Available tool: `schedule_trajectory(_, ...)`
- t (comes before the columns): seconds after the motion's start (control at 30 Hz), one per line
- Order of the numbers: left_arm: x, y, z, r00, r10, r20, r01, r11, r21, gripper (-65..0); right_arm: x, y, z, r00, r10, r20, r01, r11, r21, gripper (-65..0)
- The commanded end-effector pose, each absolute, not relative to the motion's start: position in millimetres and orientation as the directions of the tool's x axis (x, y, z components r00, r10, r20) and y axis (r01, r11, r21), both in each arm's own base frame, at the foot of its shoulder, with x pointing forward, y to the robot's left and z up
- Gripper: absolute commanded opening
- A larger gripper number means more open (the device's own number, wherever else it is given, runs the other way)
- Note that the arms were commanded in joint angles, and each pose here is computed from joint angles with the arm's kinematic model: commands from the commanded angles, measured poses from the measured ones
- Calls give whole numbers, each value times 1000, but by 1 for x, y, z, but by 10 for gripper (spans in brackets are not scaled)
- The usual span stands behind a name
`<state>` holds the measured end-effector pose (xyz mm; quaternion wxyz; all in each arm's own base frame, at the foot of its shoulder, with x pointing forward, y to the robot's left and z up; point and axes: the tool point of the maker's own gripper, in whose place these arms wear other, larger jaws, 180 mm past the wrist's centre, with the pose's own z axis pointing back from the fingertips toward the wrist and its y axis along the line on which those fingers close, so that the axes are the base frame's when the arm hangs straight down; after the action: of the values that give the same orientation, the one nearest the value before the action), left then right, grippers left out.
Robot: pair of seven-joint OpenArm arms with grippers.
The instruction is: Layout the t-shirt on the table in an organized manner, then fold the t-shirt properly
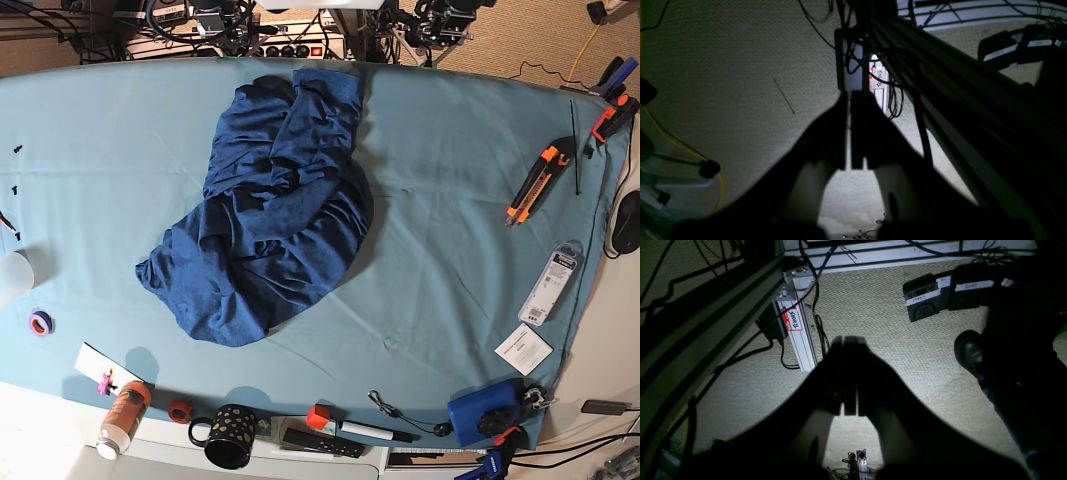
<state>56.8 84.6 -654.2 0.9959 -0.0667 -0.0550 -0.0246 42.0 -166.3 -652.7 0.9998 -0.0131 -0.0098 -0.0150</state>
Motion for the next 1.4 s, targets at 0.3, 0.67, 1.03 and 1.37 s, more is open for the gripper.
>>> schedule_trajectory(0.3,61,84,-653,991,-45,125,62,989,-135,-650,48,-170,-652,999,-37,36,38,999,-27,-650)
schedule_trajectory(0.67,60,84,-654,992,-38,122,55,989,-137,-650,50,-170,-652,998,-36,60,38,999,-27,-650)
schedule_trajectory(1.03,28,106,-634,979,51,199,-21,988,-150,-650,22,-195,-634,991,-10,133,21,997,-80,-650)
schedule_trajectory(1.37,22,155,-556,906,-72,417,123,988,-96,-650,-5,-261,-563,967,75,242,-28,981,-192,-650)
